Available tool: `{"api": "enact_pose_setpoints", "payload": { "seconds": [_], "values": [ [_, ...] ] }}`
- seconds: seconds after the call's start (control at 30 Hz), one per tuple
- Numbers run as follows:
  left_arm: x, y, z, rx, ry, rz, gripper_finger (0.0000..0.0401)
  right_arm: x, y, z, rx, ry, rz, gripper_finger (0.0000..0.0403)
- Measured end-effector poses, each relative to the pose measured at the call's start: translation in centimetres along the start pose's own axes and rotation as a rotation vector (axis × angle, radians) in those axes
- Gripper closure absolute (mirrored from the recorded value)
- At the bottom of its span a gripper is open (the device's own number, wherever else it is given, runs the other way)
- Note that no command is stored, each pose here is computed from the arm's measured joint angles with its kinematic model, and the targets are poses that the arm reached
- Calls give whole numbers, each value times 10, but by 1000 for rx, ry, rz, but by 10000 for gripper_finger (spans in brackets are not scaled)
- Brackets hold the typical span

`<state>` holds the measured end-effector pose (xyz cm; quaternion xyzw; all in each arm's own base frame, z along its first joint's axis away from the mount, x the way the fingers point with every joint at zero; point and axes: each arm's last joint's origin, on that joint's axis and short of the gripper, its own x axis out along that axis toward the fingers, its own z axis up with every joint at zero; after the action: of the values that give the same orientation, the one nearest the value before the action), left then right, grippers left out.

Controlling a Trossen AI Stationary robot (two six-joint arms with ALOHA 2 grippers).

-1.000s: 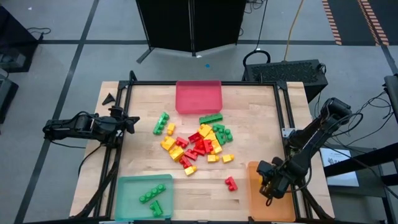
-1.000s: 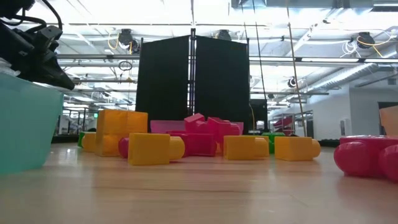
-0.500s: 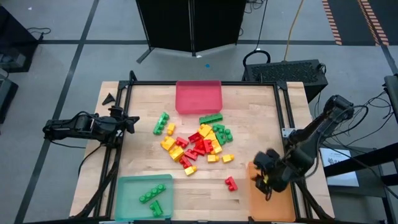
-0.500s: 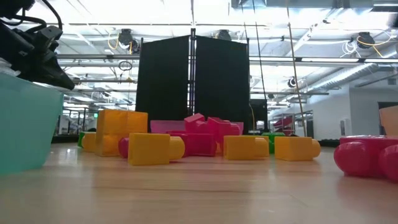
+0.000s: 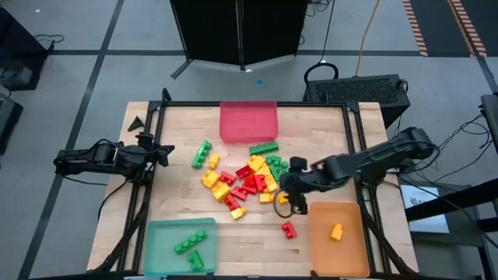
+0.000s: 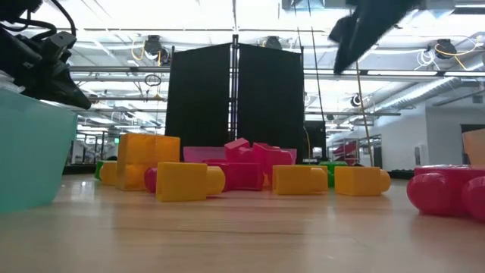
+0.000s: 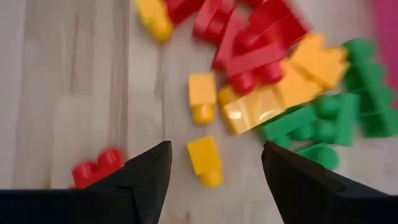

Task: Sort blocks
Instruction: Put the yellow game piece into the orange bin

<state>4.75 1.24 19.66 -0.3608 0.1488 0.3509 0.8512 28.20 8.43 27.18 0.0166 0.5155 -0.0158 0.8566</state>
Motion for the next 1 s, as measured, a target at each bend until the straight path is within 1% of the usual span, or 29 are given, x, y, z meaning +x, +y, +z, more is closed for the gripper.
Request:
{"api": "enact_pose_setpoints", "payload": {
  "seconds": [0.13,0.27,0.47,0.6,0.7,0.77,0.8,0.83,0.93,1.0],
  "values": [
    [0,0,0,0,0,0,397,28,0,2,-70,97,41,146],
    [0,0,0,0,0,0,397,55,3,0,-118,173,27,138],
    [0,0,0,0,0,0,397,96,7,-7,-162,293,2,136],
    [0,0,0,0,0,0,397,120,9,-12,-184,343,-7,135],
    [0,0,0,0,0,0,397,136,10,-17,-177,383,-19,141],
    [0,0,0,0,0,0,397,140,10,-18,-156,398,-26,162],
    [0,0,0,0,0,-1,397,142,10,-19,-149,405,-27,180],
    [0,0,0,0,0,0,397,143,10,-20,-142,411,-27,203],
    [0,0,0,1,0,-1,397,141,11,-20,-127,415,-27,294],
    [0,0,0,0,0,-2,397,138,10,-19,-111,408,-28,290]
  ]
}}
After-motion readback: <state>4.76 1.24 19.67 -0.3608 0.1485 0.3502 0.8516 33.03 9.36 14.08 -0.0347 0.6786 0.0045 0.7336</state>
